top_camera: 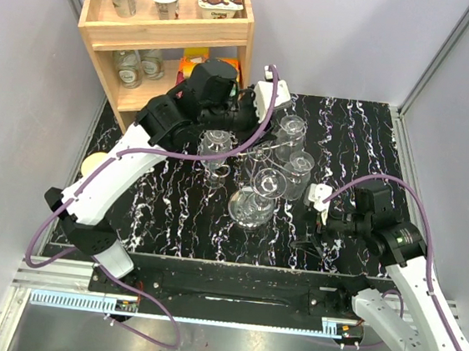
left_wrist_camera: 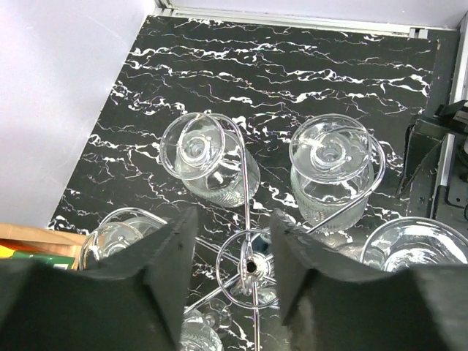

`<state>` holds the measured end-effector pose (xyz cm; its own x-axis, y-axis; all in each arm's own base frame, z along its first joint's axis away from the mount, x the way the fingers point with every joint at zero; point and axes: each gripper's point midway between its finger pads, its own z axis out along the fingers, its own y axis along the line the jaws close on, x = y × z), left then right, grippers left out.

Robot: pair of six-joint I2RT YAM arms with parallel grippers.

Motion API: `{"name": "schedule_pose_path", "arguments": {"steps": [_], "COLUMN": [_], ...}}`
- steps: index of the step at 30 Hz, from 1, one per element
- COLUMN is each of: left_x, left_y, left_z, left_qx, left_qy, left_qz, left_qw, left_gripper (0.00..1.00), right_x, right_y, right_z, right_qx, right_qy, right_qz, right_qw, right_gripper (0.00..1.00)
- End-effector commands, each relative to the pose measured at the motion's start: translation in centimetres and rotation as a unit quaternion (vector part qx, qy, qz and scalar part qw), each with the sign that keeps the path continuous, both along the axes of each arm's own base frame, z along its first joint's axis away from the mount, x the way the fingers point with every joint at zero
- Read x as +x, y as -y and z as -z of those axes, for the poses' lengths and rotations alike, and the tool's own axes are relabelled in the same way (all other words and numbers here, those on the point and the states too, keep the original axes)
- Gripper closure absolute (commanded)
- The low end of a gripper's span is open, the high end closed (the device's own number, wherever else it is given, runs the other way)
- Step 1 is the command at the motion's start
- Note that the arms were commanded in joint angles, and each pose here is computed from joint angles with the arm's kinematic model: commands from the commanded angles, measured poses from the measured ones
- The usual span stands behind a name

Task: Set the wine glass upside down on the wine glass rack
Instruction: Pick up the wine glass at the center of the board.

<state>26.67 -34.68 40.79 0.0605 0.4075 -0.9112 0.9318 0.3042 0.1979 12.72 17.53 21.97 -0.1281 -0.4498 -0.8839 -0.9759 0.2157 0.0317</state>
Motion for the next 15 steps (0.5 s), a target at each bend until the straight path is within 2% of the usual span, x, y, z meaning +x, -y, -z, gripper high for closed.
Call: {"name": "schedule_pose_path", "arguments": {"steps": [1, 5, 7, 12, 15], "left_x": [-0.1, -0.3, -0.1, 1.6, 2.4], "left_y": [-0.2, -2.1, -4.2, -12.0, -16.6], "left_z": [-3.7, -6.7, -8.6, -10.6, -9.1], "left_qx": [-0.045, -0.083, -0.104, -0.125, -0.097], "left_qy": [0.034, 0.054, 0.069, 0.088, 0.09], "left_qz": [0.009, -0.005, -0.028, -0.124, -0.173], "left_qw": [0.998, 0.995, 0.992, 0.98, 0.976], "left_gripper": [0.47, 0.28, 0.22, 0.18, 0.15], "right_x": [0.4, 0.4, 0.6, 1.7, 2.1], "right_y": [0.4, 0.8, 1.2, 1.9, 2.0], "right_z": [-1.3, -1.6, -1.9, -4.1, -5.0], "right_qx": [-0.003, -0.006, -0.012, -0.014, -0.014], "right_qy": [0.013, 0.009, 0.01, 0.028, 0.03], "right_qz": [0.022, 0.042, 0.055, 0.1, 0.113], "right_qw": [1.0, 0.999, 0.998, 0.994, 0.993], "right_gripper": [0.25, 0.24, 0.23, 0.2, 0.21]}}
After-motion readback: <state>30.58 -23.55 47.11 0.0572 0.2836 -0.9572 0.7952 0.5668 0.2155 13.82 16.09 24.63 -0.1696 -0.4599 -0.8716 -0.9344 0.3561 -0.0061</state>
